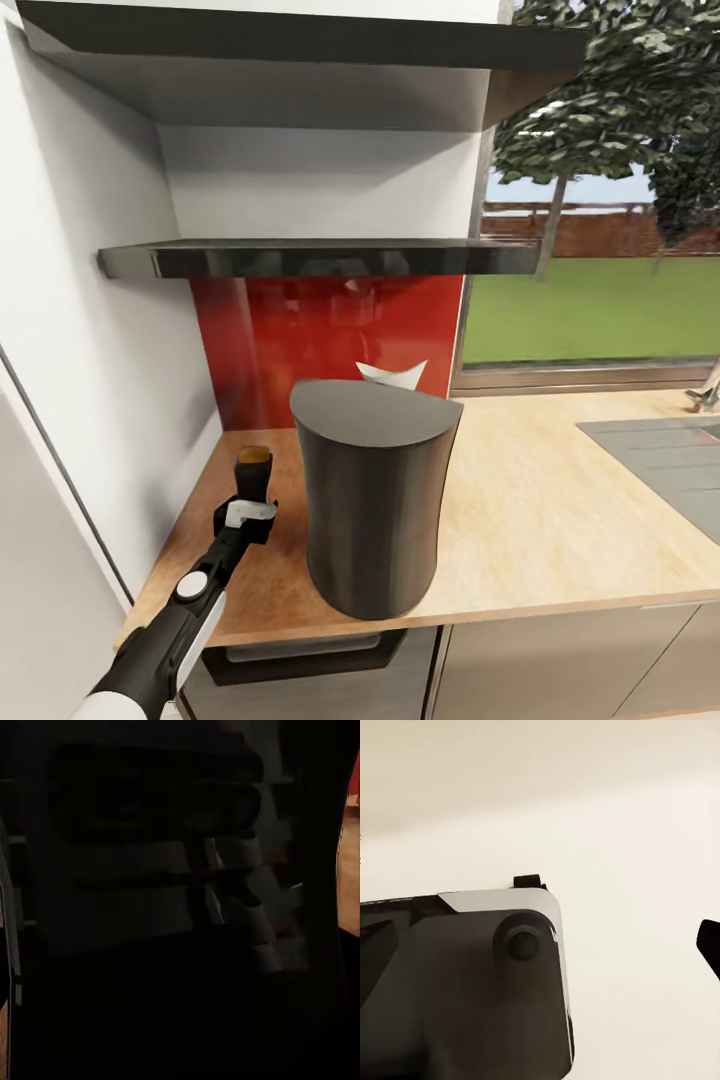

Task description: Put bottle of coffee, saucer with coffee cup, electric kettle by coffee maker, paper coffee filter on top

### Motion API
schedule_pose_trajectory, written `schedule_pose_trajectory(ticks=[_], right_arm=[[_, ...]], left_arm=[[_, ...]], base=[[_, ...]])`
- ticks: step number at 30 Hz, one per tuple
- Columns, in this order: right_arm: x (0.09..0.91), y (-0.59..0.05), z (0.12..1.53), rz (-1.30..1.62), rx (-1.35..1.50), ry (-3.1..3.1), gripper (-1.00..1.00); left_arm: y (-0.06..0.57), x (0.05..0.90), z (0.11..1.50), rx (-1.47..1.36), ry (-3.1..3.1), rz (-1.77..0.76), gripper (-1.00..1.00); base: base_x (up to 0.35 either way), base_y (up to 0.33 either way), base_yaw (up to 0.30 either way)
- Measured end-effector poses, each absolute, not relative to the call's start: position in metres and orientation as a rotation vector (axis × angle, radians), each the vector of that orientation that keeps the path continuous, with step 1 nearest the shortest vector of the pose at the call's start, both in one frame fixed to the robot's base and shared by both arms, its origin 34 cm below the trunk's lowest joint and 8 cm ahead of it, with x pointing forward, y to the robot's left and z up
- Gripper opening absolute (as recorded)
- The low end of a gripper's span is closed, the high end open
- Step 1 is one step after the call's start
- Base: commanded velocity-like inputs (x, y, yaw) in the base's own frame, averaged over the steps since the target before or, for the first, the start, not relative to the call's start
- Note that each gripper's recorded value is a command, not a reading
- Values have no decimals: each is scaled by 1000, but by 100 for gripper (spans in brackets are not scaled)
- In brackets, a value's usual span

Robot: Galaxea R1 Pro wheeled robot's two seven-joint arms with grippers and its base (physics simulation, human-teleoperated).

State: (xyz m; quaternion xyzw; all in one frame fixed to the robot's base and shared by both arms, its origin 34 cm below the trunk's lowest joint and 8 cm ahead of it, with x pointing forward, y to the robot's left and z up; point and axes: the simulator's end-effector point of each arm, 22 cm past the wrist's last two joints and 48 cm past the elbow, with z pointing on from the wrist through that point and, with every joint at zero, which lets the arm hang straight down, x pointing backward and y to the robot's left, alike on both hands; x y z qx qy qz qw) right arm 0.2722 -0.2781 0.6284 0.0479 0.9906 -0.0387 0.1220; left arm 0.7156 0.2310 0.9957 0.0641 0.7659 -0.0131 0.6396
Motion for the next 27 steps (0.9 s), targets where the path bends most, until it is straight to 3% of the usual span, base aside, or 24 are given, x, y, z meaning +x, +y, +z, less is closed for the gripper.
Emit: schedule_pose_trajectory(ticks=[13,27], right_arm=[[272,-278,628,-113,140,2893,100],[272,-278,628,-113,140,2892,100]], left_arm=[[226,713,987,161,1762,-34,-100],[226,713,991,164,1728,-34,-100]], base=[[10,0,-81],[0,0,-5]])
